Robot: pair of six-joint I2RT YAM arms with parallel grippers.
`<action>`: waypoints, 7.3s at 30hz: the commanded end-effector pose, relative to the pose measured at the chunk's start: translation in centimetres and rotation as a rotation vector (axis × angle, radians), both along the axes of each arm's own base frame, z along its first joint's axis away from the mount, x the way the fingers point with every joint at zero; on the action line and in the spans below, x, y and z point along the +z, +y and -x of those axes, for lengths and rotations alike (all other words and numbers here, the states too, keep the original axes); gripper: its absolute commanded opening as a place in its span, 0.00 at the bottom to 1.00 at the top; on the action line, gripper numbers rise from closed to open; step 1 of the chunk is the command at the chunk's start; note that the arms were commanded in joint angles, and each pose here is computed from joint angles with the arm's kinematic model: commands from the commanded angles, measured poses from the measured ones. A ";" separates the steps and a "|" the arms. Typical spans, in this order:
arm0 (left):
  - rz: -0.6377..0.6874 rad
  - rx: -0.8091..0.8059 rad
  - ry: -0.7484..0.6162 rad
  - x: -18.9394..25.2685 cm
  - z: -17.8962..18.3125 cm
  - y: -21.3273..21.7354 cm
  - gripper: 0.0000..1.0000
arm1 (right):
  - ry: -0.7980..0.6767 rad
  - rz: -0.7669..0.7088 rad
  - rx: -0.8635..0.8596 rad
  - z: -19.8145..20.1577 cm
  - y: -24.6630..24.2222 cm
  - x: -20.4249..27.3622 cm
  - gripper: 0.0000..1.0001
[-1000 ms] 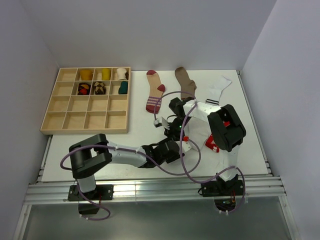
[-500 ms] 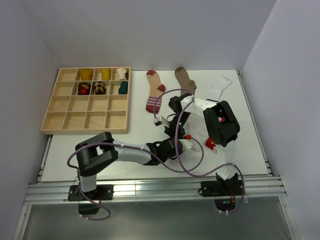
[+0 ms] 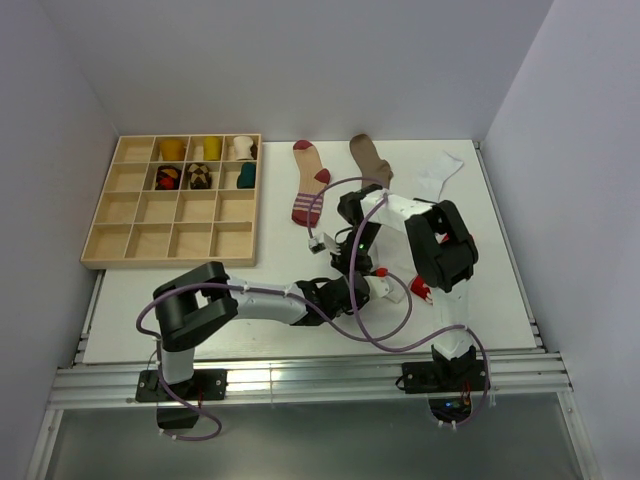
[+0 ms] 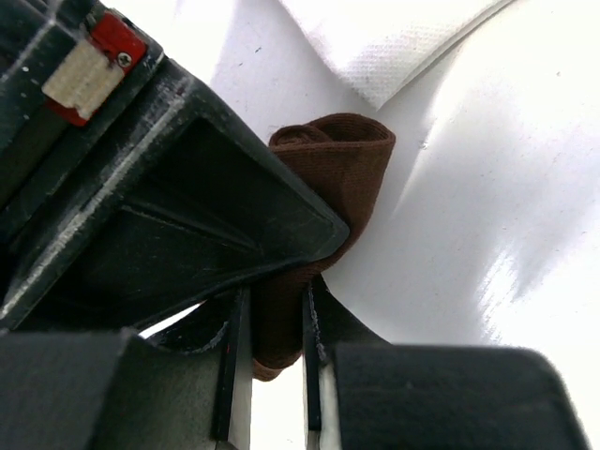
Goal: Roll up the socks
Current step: Roll the sock at the center of the board, then pick up the sock at the center of the board, then place the sock in the storage box, then roll the sock at the center of the board.
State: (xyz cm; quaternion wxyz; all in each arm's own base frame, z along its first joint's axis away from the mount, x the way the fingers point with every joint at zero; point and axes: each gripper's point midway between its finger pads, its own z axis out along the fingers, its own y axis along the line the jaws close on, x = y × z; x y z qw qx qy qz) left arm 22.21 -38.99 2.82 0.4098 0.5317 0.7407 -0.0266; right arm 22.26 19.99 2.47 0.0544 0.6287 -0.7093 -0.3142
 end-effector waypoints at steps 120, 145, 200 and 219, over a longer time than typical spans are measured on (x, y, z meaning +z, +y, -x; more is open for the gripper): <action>0.018 1.661 0.282 3.0 -25.4 49.4 0.00 | -0.388 -0.155 -0.699 -13.9 -7.2 10.8 0.60; 0.494 1.587 0.616 -2.4 -26.7 46.6 0.21 | -0.399 -0.109 -0.728 -13.1 -8.0 10.0 0.60; 0.929 1.140 0.123 25.1 -18.6 33.8 0.57 | -0.544 0.309 -0.702 -10.3 -12.6 -0.9 0.62; 0.983 0.935 0.198 25.6 -13.6 26.5 0.57 | -0.374 0.273 -0.527 -11.4 0.2 -0.1 0.62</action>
